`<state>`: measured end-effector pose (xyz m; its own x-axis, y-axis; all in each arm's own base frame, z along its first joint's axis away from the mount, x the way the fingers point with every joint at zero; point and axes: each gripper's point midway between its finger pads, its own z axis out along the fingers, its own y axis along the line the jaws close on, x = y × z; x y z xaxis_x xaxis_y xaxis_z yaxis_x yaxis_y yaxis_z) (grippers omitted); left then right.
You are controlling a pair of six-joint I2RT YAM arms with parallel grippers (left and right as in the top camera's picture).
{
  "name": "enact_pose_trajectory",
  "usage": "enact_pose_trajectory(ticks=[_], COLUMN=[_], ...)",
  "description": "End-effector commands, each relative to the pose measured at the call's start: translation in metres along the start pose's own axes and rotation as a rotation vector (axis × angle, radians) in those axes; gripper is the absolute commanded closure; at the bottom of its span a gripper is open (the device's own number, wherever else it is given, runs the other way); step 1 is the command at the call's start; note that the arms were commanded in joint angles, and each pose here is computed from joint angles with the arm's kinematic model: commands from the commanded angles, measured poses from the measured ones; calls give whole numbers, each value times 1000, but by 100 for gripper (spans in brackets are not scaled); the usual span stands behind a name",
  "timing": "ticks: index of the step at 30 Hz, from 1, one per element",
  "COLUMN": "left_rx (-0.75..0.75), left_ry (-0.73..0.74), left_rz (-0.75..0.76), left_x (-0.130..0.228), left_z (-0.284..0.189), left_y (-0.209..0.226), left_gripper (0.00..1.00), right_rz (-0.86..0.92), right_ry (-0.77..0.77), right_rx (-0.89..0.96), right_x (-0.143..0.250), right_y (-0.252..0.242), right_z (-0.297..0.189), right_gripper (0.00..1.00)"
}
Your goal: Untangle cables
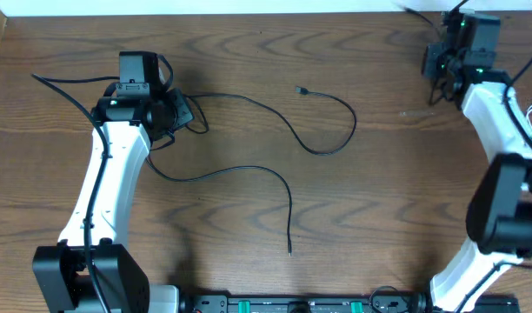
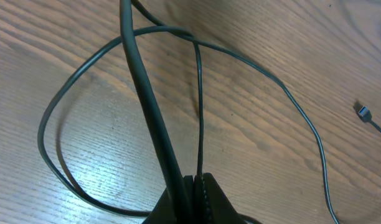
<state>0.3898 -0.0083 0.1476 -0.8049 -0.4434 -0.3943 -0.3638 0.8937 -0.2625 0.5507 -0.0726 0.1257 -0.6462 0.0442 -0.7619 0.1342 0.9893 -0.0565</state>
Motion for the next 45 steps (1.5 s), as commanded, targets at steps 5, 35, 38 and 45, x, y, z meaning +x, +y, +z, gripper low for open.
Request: enact_pose_trajectory(ticks=[5,35,38,45], left_rx=[-13,1381,1428,1389], left_ry=[6,-487,-548,-392], left_rz=[17,339,343,391], left_x=[3,-13,4,41], left_z=[2,-215,-244,-201], left_y=[3,-311,-341,-378], left_gripper=[92,92,92,92], right_rz=[-37,424,479,507], right_ry=[143,497,525,572], right_rx=[156,-293,-252,-256], right_x=[57,74,82,96], right_y=[-50,34,10,-12], right_z=[41,-140,-143,-152], right_gripper=[96,1,1,1])
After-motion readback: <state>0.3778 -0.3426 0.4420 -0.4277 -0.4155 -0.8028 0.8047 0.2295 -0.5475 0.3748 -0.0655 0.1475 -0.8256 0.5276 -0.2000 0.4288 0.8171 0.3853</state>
